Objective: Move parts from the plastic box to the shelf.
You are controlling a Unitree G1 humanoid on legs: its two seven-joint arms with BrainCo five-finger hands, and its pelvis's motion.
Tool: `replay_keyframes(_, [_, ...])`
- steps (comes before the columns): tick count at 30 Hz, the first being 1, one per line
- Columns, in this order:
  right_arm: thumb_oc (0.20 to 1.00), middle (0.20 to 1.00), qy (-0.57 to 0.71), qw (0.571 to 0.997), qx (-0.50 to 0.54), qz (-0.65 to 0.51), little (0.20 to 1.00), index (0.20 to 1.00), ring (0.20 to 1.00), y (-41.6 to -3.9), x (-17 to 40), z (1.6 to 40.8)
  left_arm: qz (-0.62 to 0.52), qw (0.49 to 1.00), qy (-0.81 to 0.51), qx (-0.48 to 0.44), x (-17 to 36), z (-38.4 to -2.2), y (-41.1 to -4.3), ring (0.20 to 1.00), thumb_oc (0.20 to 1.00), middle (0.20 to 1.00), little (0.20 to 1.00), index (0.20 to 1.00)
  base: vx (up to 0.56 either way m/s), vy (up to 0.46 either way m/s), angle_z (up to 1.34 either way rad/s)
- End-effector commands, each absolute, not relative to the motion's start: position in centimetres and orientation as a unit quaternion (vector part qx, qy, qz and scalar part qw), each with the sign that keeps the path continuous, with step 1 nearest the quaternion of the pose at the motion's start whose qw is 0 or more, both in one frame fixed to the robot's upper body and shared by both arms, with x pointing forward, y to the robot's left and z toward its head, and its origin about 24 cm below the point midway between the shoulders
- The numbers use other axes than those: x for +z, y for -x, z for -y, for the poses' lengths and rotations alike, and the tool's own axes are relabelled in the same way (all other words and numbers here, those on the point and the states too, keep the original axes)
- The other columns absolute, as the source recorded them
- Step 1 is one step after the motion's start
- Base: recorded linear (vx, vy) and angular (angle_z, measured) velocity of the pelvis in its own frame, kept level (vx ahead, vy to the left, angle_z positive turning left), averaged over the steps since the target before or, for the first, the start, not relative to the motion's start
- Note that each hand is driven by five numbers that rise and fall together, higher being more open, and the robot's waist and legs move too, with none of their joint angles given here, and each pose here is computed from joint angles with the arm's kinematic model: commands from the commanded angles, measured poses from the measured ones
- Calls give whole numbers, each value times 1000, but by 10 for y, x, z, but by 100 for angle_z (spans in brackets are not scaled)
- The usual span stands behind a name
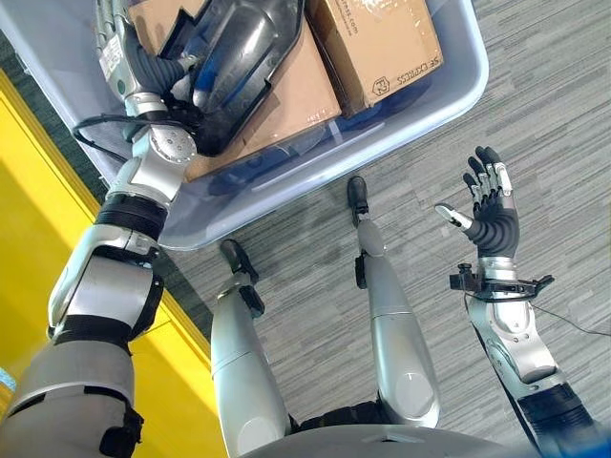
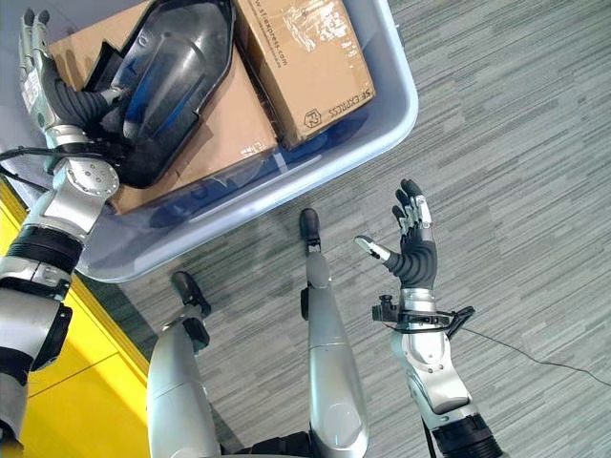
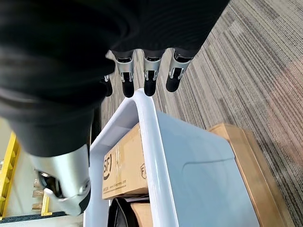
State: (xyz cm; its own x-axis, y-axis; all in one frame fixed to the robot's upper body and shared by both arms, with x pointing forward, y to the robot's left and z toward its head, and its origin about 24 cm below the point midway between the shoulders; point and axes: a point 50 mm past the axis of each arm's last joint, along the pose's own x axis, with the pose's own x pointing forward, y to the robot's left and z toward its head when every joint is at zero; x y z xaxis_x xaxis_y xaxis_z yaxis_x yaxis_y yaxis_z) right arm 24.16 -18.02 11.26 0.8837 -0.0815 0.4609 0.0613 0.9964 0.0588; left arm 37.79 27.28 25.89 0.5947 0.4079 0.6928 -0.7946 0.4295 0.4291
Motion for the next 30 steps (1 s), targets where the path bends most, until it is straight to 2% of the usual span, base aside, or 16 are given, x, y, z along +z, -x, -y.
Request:
replay_keyframes(1, [1000, 1000, -20, 954, -51, 295, 1000, 1000, 1000, -233, 133, 197, 283, 790, -358, 409, 293, -289, -369, 1000, 1000, 1000, 1000, 1000, 0, 0, 0])
replay_keyframes(20, [1000, 1000, -16, 958, -42, 284, 1000, 1000, 1000, -233, 130, 199, 211, 812, -385, 386, 282, -287, -386, 1000, 1000, 1000, 1000, 1000, 1, 1, -1])
replay_keyframes(30, [1000, 1000, -22, 960, -31, 278, 1000, 1000, 1000, -232, 130, 198, 153, 813, -398, 397, 273, -297, -389, 1000, 1000, 1000, 1000, 1000, 3, 1, -2])
